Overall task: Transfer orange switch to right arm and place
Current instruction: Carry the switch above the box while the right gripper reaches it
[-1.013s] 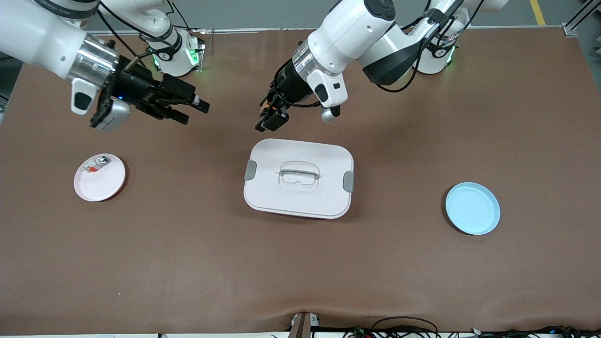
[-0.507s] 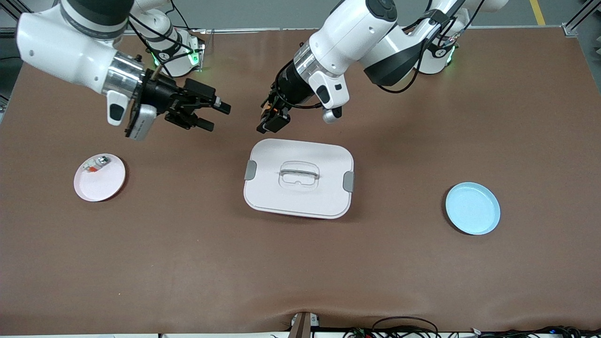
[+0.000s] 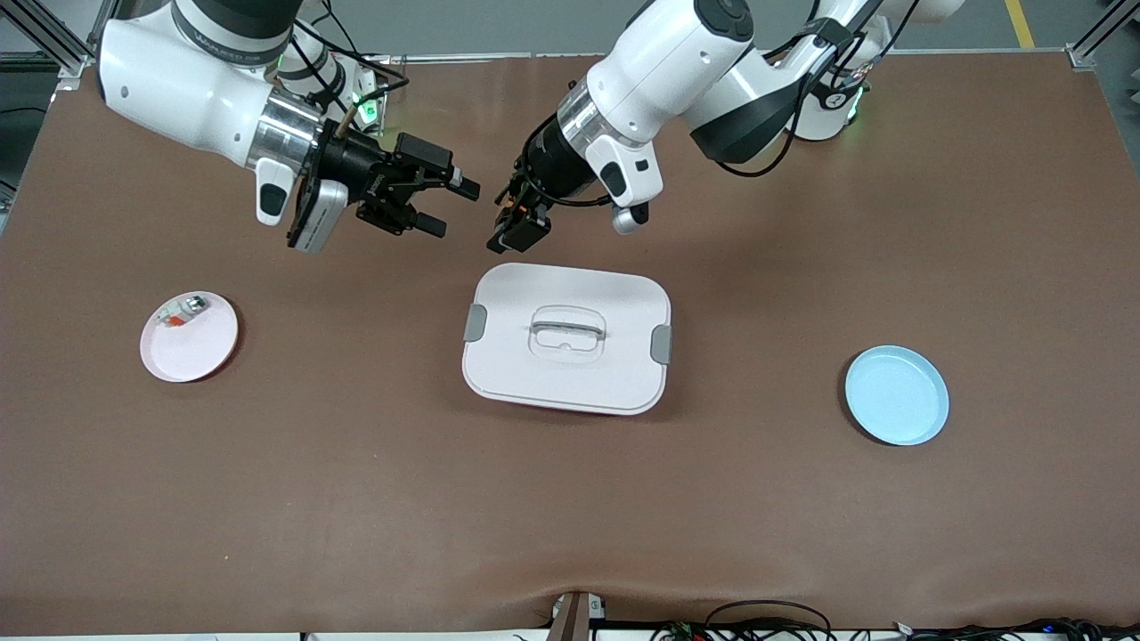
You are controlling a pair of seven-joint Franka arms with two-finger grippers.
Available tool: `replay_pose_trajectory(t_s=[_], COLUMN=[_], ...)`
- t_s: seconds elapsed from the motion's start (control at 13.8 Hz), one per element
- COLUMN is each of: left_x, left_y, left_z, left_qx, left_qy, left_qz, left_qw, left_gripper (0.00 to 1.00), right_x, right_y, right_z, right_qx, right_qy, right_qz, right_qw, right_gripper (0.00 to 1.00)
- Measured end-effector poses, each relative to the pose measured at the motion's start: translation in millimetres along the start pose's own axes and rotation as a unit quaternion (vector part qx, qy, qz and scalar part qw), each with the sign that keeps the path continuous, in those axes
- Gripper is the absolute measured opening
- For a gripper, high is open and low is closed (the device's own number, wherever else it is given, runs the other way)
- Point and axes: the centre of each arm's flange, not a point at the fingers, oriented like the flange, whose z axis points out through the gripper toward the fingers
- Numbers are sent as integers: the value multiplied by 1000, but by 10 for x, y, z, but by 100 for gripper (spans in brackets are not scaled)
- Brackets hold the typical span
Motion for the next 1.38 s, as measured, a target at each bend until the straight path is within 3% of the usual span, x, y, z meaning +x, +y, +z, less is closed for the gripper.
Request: replay_pose_trajectory(t_s=[1.38], left_x=[40], left_y=[15], left_z=[27], left_qx=[1], left_qy=[2], left_qz=[-3], left_qw=[1000], left_gripper=[72], right_x=[-109], right_y=[52], right_z=[463], right_qx=[-7], right_qy=[-2], right_qz=[-9], right_qw=[1000], right_gripper=[100])
